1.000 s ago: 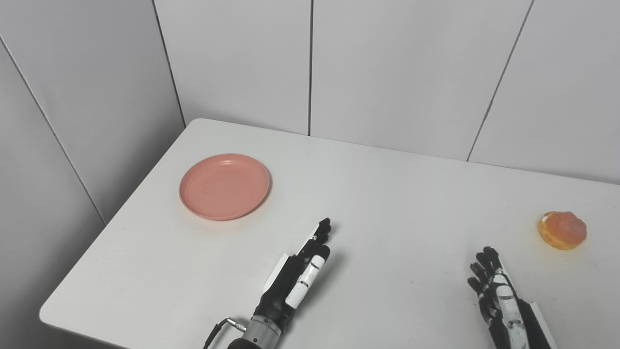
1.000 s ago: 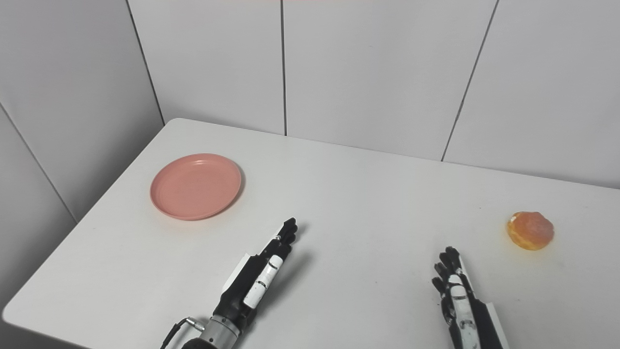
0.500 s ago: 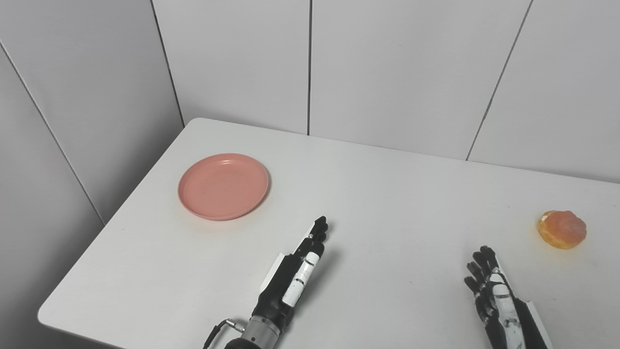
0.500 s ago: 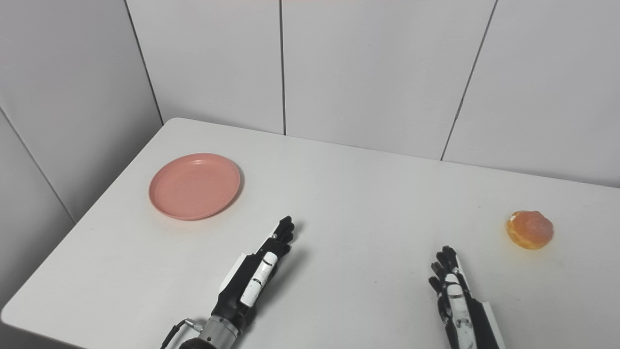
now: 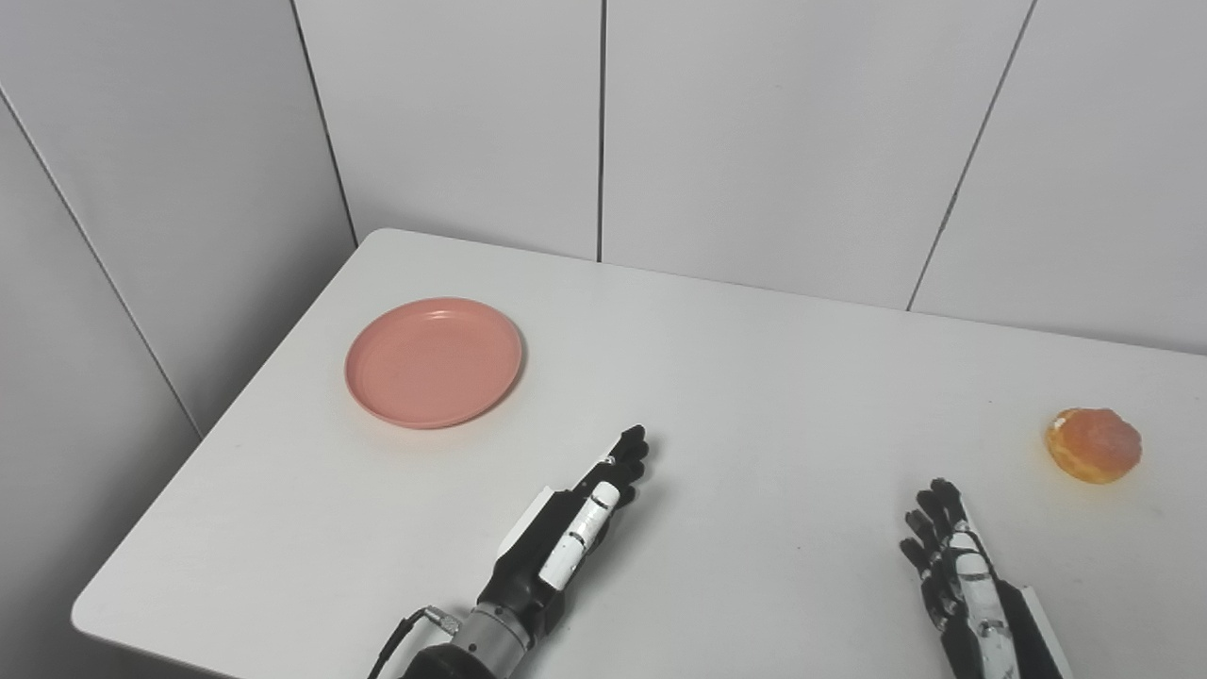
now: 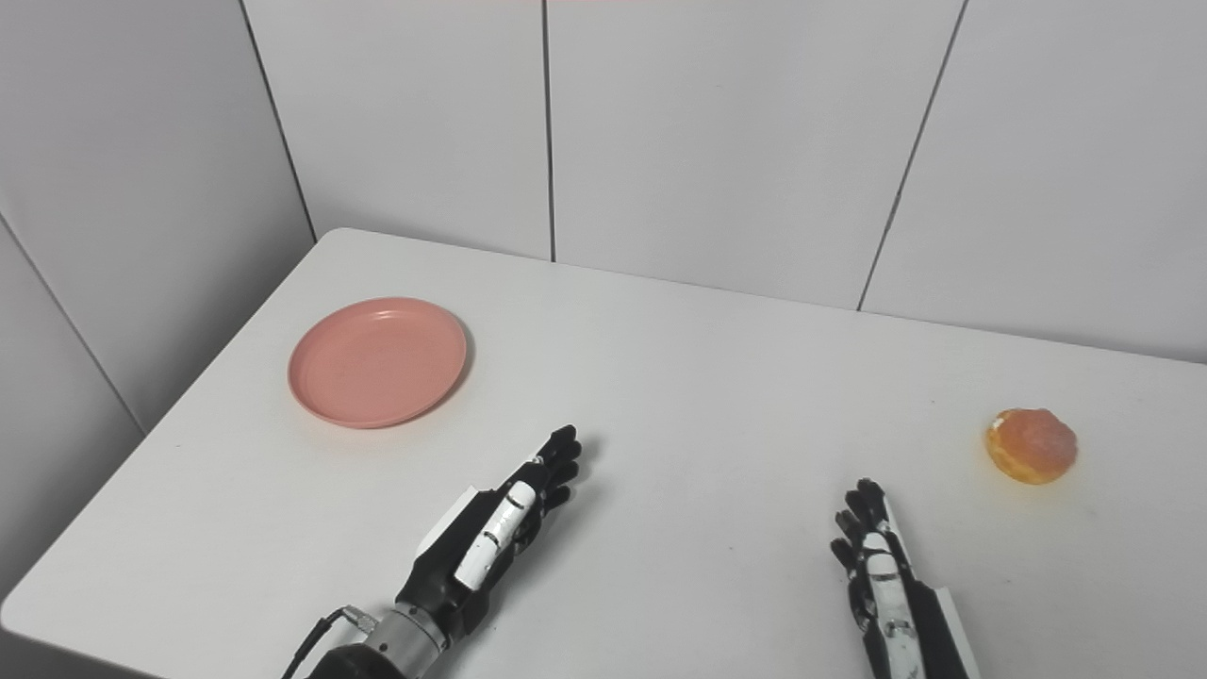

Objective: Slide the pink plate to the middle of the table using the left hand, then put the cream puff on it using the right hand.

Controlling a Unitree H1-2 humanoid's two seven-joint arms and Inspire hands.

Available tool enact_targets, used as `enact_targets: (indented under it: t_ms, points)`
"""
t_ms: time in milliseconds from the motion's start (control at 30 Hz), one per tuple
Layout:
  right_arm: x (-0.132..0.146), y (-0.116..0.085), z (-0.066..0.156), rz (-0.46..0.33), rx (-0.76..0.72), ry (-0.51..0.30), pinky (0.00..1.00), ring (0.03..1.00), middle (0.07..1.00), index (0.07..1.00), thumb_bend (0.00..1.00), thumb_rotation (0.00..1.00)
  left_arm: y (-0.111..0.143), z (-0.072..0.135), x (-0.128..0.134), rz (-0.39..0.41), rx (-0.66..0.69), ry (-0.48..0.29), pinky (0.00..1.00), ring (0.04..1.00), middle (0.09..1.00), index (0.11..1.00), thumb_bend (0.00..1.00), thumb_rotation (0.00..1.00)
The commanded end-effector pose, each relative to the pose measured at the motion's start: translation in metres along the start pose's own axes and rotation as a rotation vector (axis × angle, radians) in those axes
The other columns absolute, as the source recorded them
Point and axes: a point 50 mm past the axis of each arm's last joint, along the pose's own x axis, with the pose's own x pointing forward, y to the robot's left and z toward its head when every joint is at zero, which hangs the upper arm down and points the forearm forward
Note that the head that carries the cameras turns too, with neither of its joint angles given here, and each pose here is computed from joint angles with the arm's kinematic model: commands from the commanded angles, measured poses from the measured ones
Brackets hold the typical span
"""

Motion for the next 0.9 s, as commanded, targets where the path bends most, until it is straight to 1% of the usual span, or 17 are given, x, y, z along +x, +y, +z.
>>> enact_targets:
  t_ms: [0,100,200,367,467,533,600,667,733,867]
  points:
    - [0.006,0.001,0.014,0.010,-0.008,-0.052,1.00,1.000,1.000,1.000,0.07,1.00,0.005,0.021,0.007,-0.004,-0.006,-0.070,1.00,0.998,1.000,1.000,0.48,1.00]
    - [0.006,0.000,0.013,0.009,-0.005,-0.050,1.00,1.000,1.000,1.000,0.07,1.00,0.011,0.031,0.008,-0.005,0.002,-0.085,1.00,0.996,1.000,1.000,0.49,1.00]
    - [0.007,0.000,0.013,0.009,-0.009,-0.049,1.00,1.000,1.000,1.000,0.07,1.00,0.018,0.045,0.010,0.013,0.029,-0.106,1.00,0.991,0.992,0.984,0.51,1.00]
    - [0.007,-0.001,0.013,0.013,-0.006,-0.050,1.00,1.000,1.000,1.000,0.06,1.00,0.032,0.068,0.016,0.067,0.036,-0.161,0.97,0.951,0.960,0.954,0.50,1.00]
    - [0.007,-0.001,0.013,0.011,-0.012,-0.048,1.00,1.000,1.000,1.000,0.04,1.00,0.041,0.082,0.021,0.104,0.054,-0.207,0.97,0.950,0.963,0.954,0.45,1.00]
    - [0.006,-0.001,0.014,0.012,-0.023,-0.048,1.00,1.000,1.000,1.000,0.04,1.00,0.049,0.090,0.023,0.128,0.060,-0.226,0.97,0.952,0.965,0.956,0.45,1.00]
    - [0.006,-0.001,0.015,0.014,-0.022,-0.047,1.00,1.000,1.000,1.000,0.04,1.00,0.056,0.095,0.025,0.143,0.058,-0.244,0.97,0.954,0.965,0.955,0.45,1.00]
    - [0.006,-0.002,0.015,0.014,-0.021,-0.046,1.00,1.000,1.000,1.000,0.04,1.00,0.066,0.098,0.027,0.155,0.056,-0.262,0.97,0.961,0.961,0.947,0.48,1.00]
    - [0.006,-0.002,0.015,0.017,-0.020,-0.046,1.00,1.000,1.000,1.000,0.03,1.00,0.078,0.100,0.031,0.175,0.051,-0.280,0.95,0.949,0.946,0.929,0.46,1.00]
    - [0.005,-0.002,0.016,0.017,-0.023,-0.044,1.00,1.000,1.000,1.000,0.02,1.00,0.099,0.105,0.039,0.196,0.055,-0.312,0.95,0.943,0.947,0.931,0.46,1.00]
